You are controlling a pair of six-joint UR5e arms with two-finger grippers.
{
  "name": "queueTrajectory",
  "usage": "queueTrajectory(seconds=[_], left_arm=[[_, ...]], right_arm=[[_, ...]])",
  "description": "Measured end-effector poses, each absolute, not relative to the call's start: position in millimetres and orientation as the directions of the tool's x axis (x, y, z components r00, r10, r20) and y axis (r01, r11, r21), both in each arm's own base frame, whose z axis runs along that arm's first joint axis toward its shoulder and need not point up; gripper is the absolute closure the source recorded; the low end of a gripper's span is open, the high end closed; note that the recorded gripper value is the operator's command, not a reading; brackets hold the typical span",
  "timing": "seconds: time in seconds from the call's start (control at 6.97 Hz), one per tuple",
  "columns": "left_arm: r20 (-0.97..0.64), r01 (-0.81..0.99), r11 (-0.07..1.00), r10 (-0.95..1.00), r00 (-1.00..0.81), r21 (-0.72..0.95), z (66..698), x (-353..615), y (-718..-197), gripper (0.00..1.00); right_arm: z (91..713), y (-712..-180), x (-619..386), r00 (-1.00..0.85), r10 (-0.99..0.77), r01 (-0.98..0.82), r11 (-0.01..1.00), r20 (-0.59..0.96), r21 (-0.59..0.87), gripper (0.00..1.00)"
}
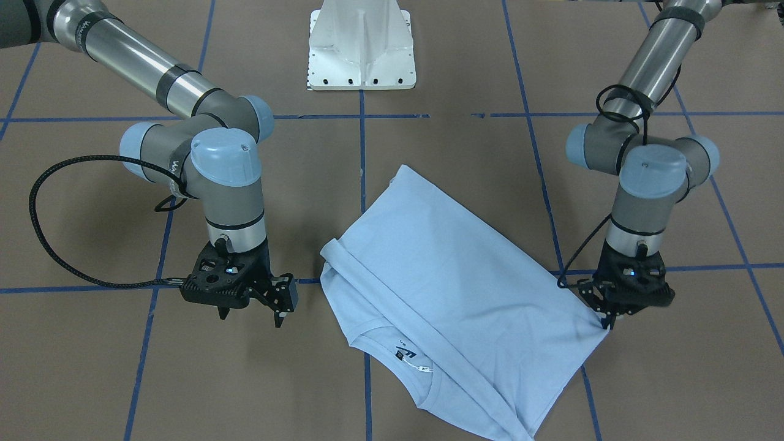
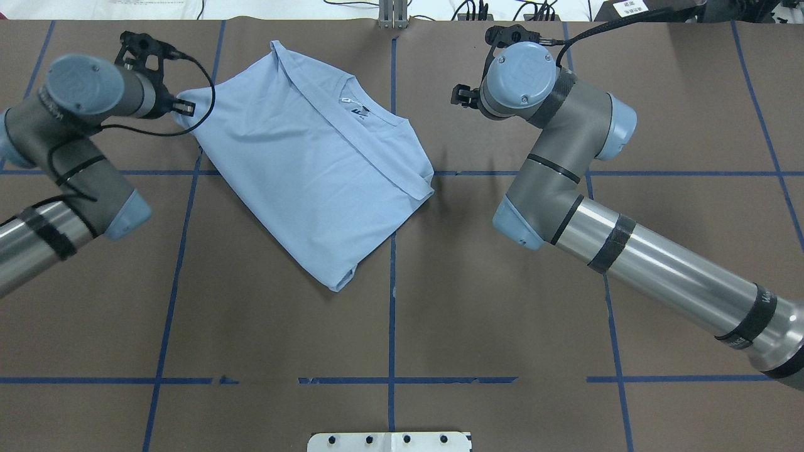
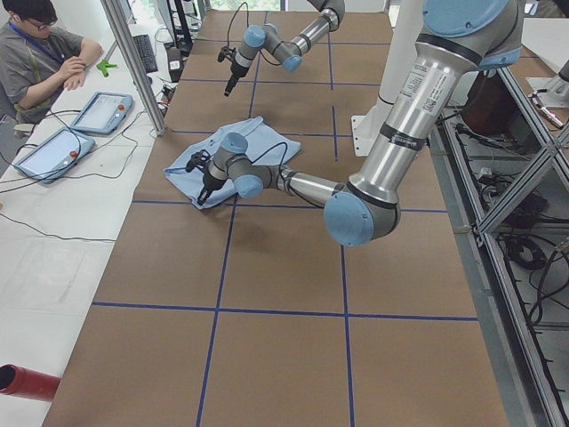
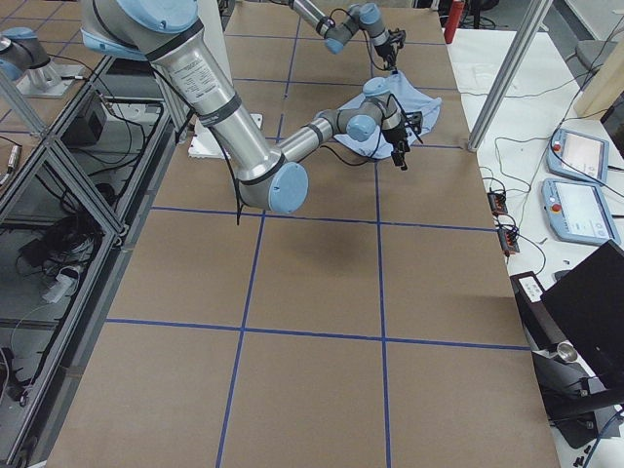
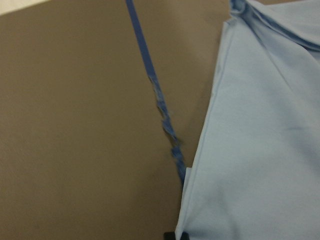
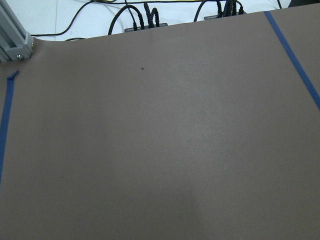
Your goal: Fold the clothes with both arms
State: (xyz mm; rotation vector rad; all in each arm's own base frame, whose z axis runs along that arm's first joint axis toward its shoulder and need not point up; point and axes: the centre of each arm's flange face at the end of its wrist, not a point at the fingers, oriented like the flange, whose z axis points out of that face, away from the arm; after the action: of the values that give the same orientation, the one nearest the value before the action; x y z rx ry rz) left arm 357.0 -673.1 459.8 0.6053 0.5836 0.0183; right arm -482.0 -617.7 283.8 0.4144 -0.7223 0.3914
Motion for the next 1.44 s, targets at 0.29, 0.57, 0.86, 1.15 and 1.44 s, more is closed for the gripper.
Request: queueTrajectory(seconds=[0.29,0.57,0.86,1.15,1.44], left_arm=[[-0.445,0.152,0.811,0.145,0.884,0.566,457.9,361.8,-735.6,0.01],[-0.453,0.142,0.791,0.184,0.872,0.595,452.4,347.0,-744.9,0.0],[-0.527,0.143,0.772,0.274,0.804,0.62,429.3,333.2,-720.2,0.0],[-0.571,0.17,0.76,0.299,0.765,0.627,412.2,324.6,-699.7,0.0],[-0.593,0.19,0.766,0.291,0.751,0.615,407.8,328.2,-693.0,0.0]], right_arm=[[275.9,-615.2,-481.1,0.675,0.195,-0.482,0.846,0.711,0.225,0.0],[264.9,-611.8,-484.6,0.658,0.199,-0.493,0.843,0.726,0.215,0.03],[239.9,-602.8,-511.2,0.586,0.281,-0.553,0.824,0.76,0.122,0.18],[212.6,-586.7,-559.0,0.498,0.394,-0.609,0.793,0.773,-0.012,0.33],[204.3,-559.2,-597.5,0.454,0.46,-0.622,0.777,0.763,-0.098,0.45]])
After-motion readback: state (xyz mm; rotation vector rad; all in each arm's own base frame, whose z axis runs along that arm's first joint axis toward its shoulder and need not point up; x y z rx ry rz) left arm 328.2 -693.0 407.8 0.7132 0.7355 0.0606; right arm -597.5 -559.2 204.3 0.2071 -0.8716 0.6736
